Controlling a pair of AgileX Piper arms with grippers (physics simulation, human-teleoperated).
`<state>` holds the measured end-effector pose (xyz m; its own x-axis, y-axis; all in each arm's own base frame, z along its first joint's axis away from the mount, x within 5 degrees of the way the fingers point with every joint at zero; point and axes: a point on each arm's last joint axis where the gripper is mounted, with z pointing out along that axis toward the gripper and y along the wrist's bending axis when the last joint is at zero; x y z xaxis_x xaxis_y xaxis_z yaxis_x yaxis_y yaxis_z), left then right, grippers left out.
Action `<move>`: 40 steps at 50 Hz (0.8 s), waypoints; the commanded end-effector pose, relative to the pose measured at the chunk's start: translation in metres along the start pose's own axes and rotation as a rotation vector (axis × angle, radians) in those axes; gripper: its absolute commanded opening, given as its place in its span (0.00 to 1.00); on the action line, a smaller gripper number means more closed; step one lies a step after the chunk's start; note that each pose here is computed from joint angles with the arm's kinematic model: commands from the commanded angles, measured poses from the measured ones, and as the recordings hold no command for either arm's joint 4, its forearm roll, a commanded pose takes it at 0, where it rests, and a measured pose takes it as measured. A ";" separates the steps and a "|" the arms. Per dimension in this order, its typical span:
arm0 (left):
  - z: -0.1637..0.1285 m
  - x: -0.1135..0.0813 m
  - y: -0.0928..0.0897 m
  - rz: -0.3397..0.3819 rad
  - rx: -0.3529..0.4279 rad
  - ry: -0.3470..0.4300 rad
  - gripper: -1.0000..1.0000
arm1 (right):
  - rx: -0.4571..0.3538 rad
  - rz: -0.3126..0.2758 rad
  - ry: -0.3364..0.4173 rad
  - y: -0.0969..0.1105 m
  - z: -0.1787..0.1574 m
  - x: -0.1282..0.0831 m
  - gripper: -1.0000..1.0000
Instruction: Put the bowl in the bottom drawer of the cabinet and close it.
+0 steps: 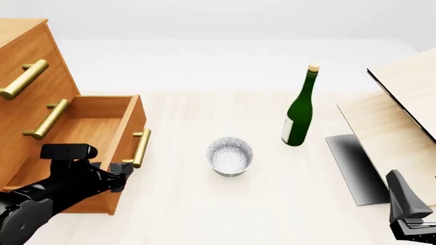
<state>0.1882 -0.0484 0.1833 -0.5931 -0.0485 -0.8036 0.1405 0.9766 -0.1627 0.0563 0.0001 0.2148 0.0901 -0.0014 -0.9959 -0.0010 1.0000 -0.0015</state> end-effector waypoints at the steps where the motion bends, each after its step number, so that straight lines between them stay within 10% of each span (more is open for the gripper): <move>1: 0.006 0.008 0.000 -0.067 -0.008 0.032 1.00 | 0.000 0.000 0.000 0.000 0.000 0.000 1.00; 40: 0.014 0.011 -0.018 -0.031 0.062 0.053 1.00 | 0.000 0.000 0.000 0.000 0.000 0.000 1.00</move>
<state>0.1936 -0.0689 0.1789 -0.5843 0.0247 -0.8112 0.2508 0.9561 -0.1515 0.0563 0.0001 0.2148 0.0901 -0.0014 -0.9959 -0.0010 1.0000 -0.0015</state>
